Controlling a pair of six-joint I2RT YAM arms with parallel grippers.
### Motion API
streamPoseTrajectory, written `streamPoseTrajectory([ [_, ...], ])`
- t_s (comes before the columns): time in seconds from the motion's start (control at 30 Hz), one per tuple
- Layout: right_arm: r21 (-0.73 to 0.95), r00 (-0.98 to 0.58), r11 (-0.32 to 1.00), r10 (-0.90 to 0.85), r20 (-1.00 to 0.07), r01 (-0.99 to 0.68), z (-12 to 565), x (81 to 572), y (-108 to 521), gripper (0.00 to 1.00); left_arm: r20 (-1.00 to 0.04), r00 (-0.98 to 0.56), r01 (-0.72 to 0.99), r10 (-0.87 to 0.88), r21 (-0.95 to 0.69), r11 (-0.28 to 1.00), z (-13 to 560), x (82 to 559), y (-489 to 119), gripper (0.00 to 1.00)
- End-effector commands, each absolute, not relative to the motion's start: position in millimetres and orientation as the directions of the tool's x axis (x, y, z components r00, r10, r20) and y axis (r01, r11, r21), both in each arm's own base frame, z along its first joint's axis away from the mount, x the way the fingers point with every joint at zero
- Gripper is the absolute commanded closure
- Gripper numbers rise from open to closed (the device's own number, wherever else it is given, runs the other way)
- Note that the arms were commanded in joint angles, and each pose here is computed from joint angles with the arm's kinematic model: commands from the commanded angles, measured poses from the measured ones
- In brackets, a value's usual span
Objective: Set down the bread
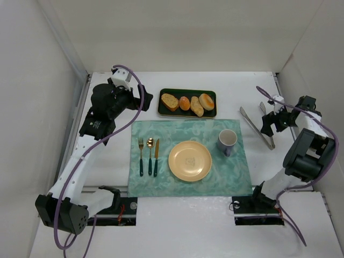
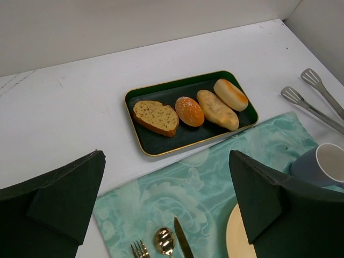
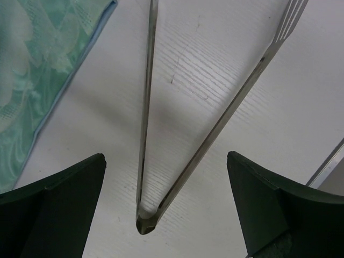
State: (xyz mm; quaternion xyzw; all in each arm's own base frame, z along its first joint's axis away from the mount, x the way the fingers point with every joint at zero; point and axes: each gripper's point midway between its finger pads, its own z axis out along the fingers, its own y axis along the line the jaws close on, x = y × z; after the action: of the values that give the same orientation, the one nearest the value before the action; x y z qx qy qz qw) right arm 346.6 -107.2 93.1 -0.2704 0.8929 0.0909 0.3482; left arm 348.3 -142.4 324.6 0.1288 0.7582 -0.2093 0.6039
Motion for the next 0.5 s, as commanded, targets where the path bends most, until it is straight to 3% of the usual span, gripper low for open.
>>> streamPoseTrajectory([
  [0.0,-0.097,-0.565,0.804,-0.493,-0.662,-0.587,98,364,-120,0.0,-0.983,-0.164,0.484,-0.081,-0.152,0.862,356,341,-146,0.0],
  [0.47,0.018,-0.656,0.8,-0.479,-0.583,-0.6,78,348,-119,0.01,-0.979,-0.19,0.48,-0.074,-0.158,0.863,346,348,-148,0.0],
])
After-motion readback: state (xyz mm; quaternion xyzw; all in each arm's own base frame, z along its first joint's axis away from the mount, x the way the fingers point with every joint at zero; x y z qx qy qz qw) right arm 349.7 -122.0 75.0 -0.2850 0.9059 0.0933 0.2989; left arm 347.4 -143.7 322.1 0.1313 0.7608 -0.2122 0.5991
